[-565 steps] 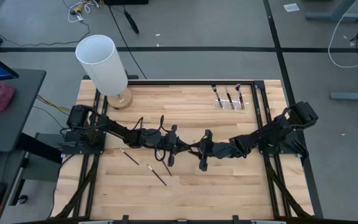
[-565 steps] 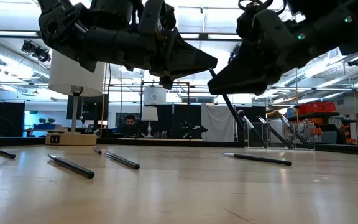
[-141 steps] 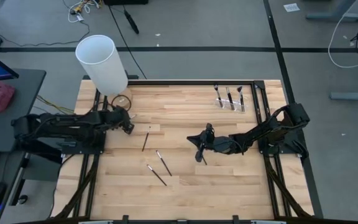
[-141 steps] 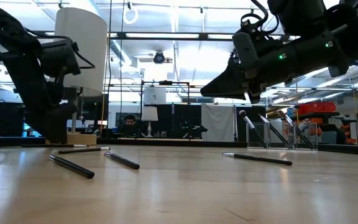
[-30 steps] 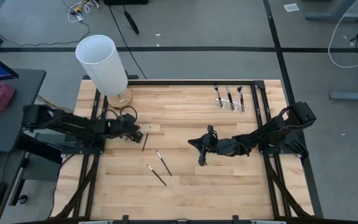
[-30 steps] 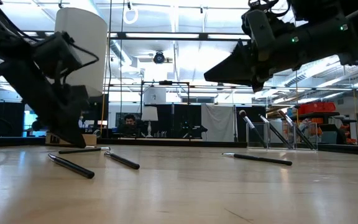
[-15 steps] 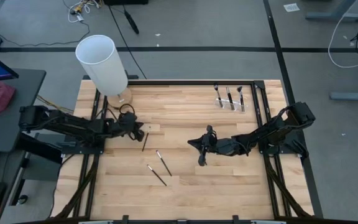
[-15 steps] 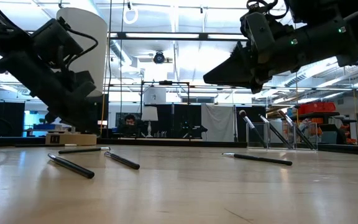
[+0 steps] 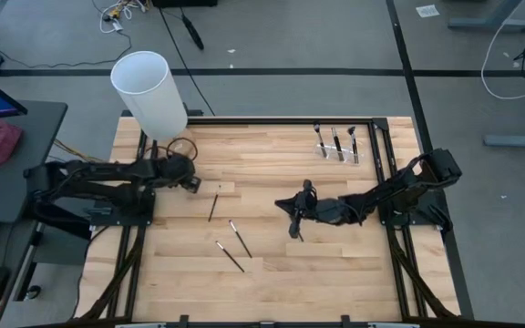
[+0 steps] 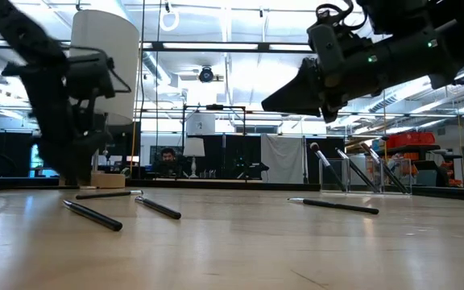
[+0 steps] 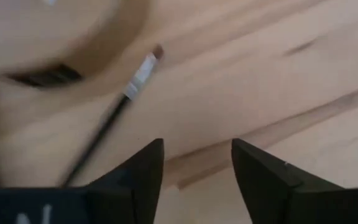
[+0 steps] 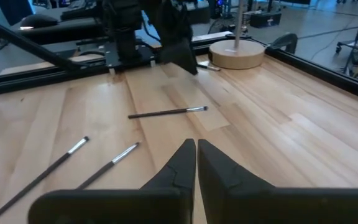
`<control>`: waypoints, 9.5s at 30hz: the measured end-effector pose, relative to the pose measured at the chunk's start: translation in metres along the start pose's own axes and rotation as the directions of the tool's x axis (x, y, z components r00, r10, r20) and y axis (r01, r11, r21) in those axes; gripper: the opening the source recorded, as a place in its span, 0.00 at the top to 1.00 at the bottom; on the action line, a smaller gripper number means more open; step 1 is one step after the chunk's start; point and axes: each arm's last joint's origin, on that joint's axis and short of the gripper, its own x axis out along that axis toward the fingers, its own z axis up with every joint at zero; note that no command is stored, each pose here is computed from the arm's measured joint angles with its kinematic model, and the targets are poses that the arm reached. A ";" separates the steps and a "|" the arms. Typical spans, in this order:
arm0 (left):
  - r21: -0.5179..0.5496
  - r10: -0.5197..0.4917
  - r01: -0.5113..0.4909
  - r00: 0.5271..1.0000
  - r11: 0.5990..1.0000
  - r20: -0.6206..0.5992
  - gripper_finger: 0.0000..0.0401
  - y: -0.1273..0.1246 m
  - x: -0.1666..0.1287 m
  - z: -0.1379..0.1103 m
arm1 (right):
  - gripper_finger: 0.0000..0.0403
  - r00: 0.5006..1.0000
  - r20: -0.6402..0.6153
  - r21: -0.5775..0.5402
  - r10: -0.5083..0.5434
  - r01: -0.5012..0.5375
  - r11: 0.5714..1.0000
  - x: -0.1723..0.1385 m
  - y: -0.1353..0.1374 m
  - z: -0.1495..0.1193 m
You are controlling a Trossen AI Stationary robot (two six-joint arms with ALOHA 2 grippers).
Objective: Put items in baskets/containers
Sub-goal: Put the eyeshadow brush into the transparent organizer
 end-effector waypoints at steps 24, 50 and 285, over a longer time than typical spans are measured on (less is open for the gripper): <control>-0.025 0.108 -0.108 0.994 0.994 0.010 0.40 0.034 0.024 0.003 | 0.95 0.999 -0.039 -0.021 -0.019 0.018 1.000 0.001 -0.004 -0.004; 0.242 -0.200 0.195 0.980 0.950 -0.007 0.68 -0.012 0.009 -0.021 | 0.95 0.999 -0.038 0.006 -0.018 0.018 1.000 0.001 -0.004 -0.004; -0.137 0.097 -0.110 0.991 0.984 -0.097 0.41 0.042 0.018 0.011 | 0.95 0.999 0.017 0.010 0.052 -0.052 0.999 -0.003 0.006 0.001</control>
